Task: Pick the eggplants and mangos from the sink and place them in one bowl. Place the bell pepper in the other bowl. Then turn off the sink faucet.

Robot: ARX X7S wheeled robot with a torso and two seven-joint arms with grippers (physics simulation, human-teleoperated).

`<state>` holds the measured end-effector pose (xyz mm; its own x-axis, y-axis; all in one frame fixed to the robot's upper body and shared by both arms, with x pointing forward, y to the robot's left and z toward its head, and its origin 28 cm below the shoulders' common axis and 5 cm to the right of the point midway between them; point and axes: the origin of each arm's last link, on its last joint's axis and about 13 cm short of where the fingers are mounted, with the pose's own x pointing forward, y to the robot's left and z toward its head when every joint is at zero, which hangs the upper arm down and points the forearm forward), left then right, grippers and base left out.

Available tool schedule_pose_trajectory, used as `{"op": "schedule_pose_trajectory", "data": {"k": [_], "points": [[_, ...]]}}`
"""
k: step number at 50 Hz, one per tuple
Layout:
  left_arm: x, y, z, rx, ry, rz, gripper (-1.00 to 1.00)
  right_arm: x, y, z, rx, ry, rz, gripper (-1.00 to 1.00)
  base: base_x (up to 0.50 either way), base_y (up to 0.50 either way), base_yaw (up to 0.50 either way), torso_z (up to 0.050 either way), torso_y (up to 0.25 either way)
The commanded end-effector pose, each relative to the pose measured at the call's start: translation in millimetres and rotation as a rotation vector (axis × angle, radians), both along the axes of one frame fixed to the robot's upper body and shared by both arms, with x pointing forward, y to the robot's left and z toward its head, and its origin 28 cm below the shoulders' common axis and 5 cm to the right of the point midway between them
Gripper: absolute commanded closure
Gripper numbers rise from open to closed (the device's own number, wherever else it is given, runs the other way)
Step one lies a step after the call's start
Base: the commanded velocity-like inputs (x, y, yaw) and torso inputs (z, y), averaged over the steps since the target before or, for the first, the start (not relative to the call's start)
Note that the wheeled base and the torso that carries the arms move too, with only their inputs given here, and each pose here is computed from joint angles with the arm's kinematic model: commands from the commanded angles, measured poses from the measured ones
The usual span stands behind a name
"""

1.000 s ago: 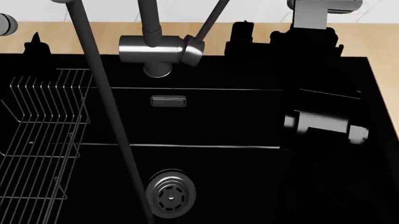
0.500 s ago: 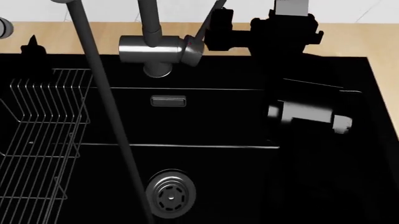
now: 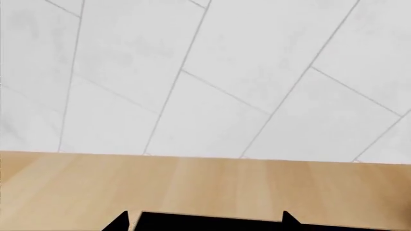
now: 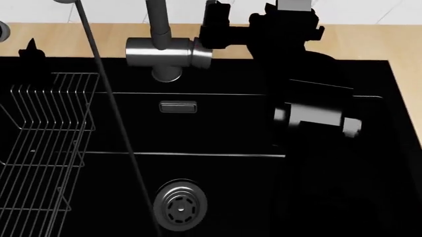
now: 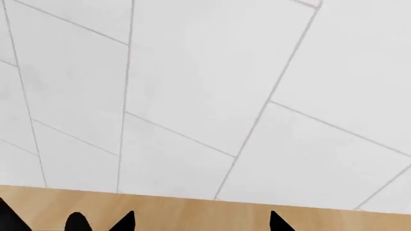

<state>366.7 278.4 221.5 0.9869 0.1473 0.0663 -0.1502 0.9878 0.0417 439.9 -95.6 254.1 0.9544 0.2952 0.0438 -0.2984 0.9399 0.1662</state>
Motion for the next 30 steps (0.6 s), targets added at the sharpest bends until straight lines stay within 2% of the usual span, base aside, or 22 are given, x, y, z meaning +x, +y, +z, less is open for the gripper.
{"op": "schedule_pose_trajectory", "data": {"k": [1, 10, 11, 16, 23, 26, 30], "points": [[0.3, 3.1, -3.2, -0.015, -0.003, -0.017, -1.00, -0.1, 12.4, 5.0, 0.032, -0.017, 0.061, -1.00, 0.00, 0.00, 0.00, 0.000, 0.000], [-1.4, 4.2, -5.7, -0.012, -0.002, -0.015, -1.00, -0.2, 15.3, 5.9, 0.009, -0.019, 0.068, -1.00, 0.00, 0.00, 0.00, 0.000, 0.000], [-1.5, 4.4, -6.1, -0.008, -0.001, -0.015, -1.00, 0.0, 14.2, 5.3, -0.017, -0.022, 0.057, -1.00, 0.00, 0.00, 0.00, 0.000, 0.000], [-0.6, 3.5, -7.9, -0.007, 0.003, -0.013, -1.00, -0.3, 13.1, 0.2, -0.006, -0.008, 0.056, -1.00, 0.00, 0.00, 0.00, 0.000, 0.000], [-1.3, -0.1, 0.5, 0.001, -0.016, -0.023, -1.00, 0.7, -0.7, 1.5, -0.013, -0.029, -0.037, -1.00, 0.00, 0.00, 0.00, 0.000, 0.000], [-4.1, -2.5, 2.0, 0.010, -0.014, -0.030, -1.00, 0.8, -13.6, 3.1, 0.001, -0.037, -0.085, -1.00, 0.00, 0.00, 0.00, 0.000, 0.000], [-6.6, -4.4, 6.2, 0.009, -0.021, -0.027, -1.00, 0.2, -22.8, -2.0, -0.011, -0.029, -0.104, -1.00, 0.00, 0.00, 0.00, 0.000, 0.000]]}}
